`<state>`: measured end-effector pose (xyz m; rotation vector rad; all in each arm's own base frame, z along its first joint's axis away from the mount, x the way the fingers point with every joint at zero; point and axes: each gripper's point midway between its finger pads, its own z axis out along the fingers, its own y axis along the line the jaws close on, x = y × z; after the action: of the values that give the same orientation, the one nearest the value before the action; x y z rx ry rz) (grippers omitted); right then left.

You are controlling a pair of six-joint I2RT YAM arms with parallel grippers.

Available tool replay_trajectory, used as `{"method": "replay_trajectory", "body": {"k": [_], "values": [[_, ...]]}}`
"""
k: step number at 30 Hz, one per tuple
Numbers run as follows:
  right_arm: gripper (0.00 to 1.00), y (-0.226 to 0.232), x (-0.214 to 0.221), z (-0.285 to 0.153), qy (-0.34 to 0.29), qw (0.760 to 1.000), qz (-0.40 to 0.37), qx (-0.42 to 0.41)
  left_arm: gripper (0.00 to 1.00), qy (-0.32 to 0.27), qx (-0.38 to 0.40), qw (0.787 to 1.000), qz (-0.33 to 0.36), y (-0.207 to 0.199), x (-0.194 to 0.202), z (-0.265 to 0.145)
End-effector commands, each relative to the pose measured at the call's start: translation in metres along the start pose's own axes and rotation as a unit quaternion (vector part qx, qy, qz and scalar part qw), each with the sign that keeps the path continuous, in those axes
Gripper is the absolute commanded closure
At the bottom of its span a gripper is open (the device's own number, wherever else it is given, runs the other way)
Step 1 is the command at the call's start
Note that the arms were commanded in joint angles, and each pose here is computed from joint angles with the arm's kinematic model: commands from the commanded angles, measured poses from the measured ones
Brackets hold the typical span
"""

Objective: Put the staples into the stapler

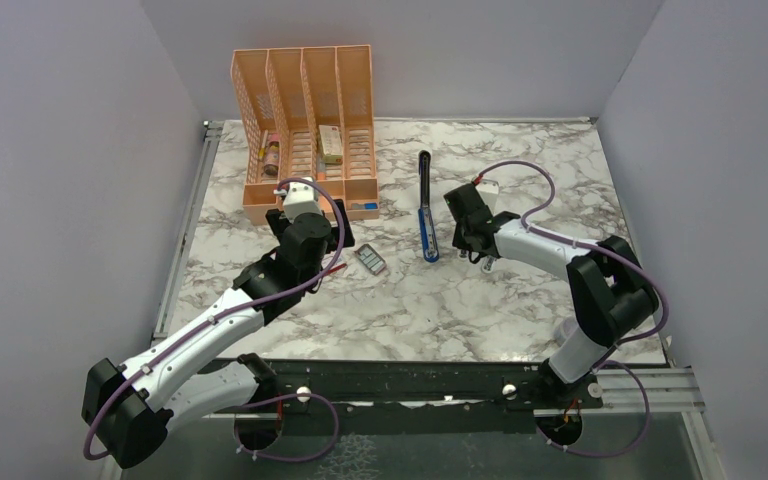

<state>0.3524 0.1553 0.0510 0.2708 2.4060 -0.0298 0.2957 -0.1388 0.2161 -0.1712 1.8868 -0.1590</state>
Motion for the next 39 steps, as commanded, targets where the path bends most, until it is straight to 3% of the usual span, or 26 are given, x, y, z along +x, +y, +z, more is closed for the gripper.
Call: {"method": "replay_trajectory", "body": {"k": [1, 39], "values": [[0.75, 0.000, -0.004, 0.006, -0.010, 1.000, 0.005, 0.005, 0.01, -0.011, 0.008, 1.000, -0.006, -0.005, -0.010, 0.001], [0.75, 0.001, -0.003, 0.007, -0.010, 1.000, -0.001, 0.000, 0.01, -0.009, 0.009, 1.000, -0.006, -0.006, -0.009, 0.001]]}}
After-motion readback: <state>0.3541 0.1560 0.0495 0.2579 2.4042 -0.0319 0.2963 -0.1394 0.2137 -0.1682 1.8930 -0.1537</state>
